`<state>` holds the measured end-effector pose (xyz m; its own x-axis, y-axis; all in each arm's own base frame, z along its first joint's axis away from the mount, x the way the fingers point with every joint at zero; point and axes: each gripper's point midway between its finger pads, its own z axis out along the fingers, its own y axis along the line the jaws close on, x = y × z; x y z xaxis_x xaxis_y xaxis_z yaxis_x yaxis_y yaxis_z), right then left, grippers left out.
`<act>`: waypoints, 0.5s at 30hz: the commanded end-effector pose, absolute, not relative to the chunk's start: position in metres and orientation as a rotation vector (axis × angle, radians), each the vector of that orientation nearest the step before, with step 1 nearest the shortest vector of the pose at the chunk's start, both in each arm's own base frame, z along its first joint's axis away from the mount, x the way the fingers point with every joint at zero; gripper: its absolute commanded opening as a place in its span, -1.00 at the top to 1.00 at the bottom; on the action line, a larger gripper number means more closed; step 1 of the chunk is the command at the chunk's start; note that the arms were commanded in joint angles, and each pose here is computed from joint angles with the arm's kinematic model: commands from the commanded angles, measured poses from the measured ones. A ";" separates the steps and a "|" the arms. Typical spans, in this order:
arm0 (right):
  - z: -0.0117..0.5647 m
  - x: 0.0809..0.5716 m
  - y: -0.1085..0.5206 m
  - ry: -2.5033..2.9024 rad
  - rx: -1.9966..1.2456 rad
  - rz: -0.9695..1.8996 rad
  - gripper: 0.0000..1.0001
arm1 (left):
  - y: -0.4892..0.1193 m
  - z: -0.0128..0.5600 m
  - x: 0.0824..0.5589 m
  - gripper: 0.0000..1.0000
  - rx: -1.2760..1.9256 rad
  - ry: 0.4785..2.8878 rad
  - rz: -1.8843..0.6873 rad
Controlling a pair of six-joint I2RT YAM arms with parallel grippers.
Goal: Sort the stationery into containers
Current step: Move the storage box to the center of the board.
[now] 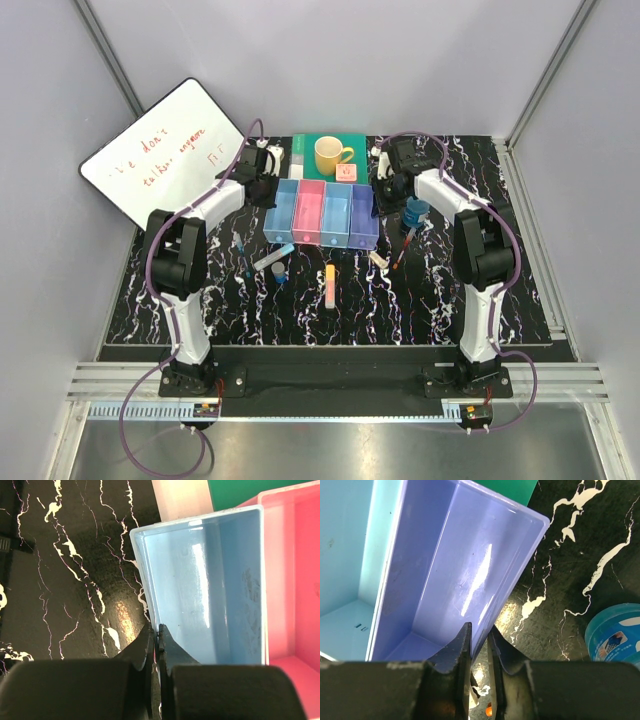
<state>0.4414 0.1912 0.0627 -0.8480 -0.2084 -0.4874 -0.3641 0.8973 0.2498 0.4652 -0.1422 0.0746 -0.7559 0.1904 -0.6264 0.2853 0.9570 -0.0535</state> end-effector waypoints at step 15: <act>0.078 0.411 0.219 2.558 -0.529 0.523 0.64 | -0.187 0.059 0.380 1.00 0.582 2.567 -0.402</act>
